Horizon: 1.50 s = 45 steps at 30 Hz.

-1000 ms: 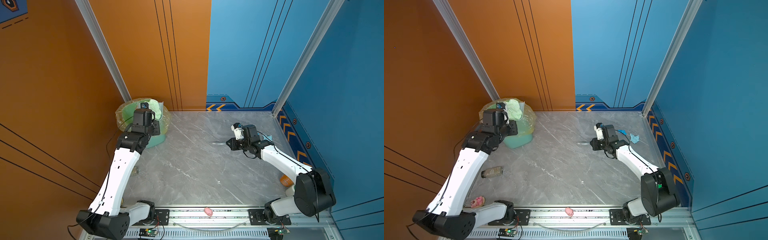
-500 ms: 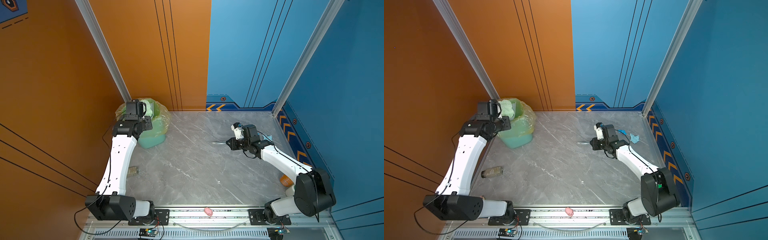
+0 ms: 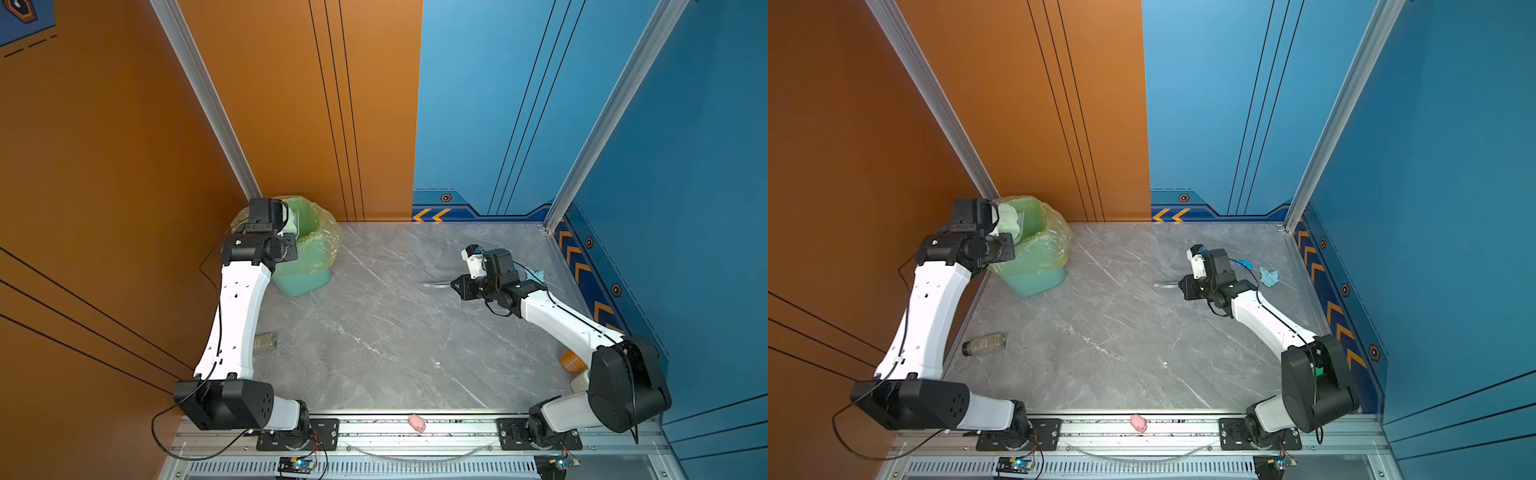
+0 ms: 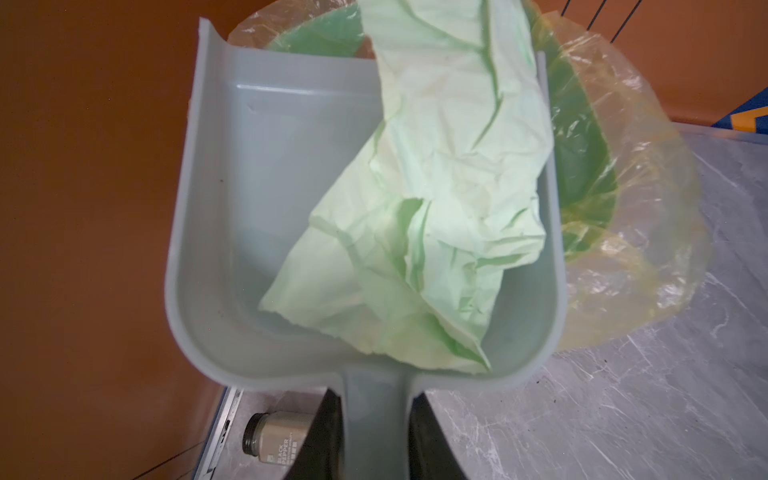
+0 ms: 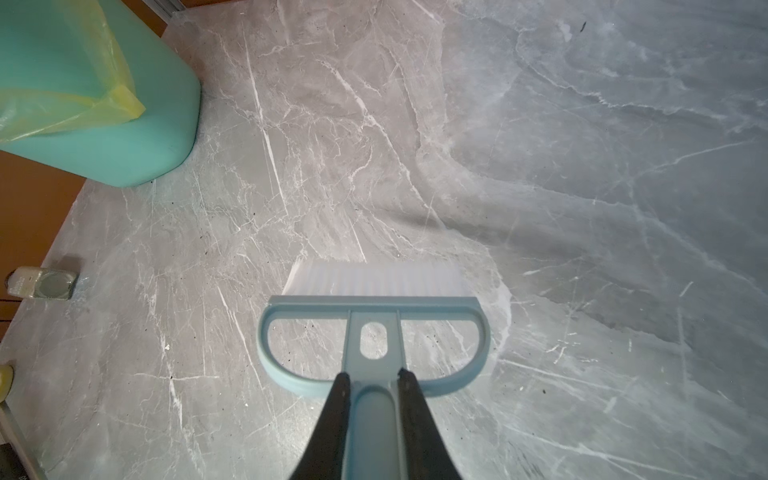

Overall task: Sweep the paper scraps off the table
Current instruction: 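Tip the dustpan over the green bin with the left gripper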

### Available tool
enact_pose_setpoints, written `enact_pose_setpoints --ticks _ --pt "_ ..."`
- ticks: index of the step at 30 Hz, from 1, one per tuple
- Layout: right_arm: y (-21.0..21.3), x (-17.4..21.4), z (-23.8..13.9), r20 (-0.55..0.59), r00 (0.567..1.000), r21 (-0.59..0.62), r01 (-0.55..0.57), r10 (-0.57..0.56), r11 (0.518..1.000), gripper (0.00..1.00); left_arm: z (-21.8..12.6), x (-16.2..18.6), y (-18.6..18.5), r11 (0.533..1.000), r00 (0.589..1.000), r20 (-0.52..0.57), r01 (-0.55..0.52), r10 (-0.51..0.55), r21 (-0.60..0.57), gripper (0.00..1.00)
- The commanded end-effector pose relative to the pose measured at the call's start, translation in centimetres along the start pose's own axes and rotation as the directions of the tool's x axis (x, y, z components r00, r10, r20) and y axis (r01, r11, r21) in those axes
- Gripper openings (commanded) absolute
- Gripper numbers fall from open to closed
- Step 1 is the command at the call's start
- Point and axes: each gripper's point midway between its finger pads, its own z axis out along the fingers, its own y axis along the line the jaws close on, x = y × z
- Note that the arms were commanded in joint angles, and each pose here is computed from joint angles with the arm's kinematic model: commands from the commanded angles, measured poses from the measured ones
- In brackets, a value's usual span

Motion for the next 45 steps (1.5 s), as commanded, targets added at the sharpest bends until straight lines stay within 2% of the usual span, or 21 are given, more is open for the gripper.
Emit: enact_pose_setpoints --ticks 1,16,37,45 --pt "0.2 0.2 0.6 -0.003 1.000 -0.009 -0.001 0.001 1.000 0.00 -0.3 -0.8 1.6 0.997 1.000 0.002 -0.025 0.025 -0.078 0.00" --pt "0.1 0.6 0.6 0.004 1.000 -0.001 -0.005 0.005 1.000 0.00 0.5 -1.9 3.2 0.966 0.990 -0.042 -0.139 0.134 -0.217 0.00" --pt "0.0 1.1 0.3 0.032 0.999 0.007 -0.016 0.016 1.000 0.00 -0.1 -3.3 4.0 0.864 0.933 -0.100 -0.358 0.345 -0.353 0.00" --pt "-0.2 1.3 0.5 0.036 0.999 0.007 -0.022 0.022 1.000 0.00 -0.1 -3.6 4.7 0.792 0.894 -0.161 -0.446 0.418 -0.418 0.00"
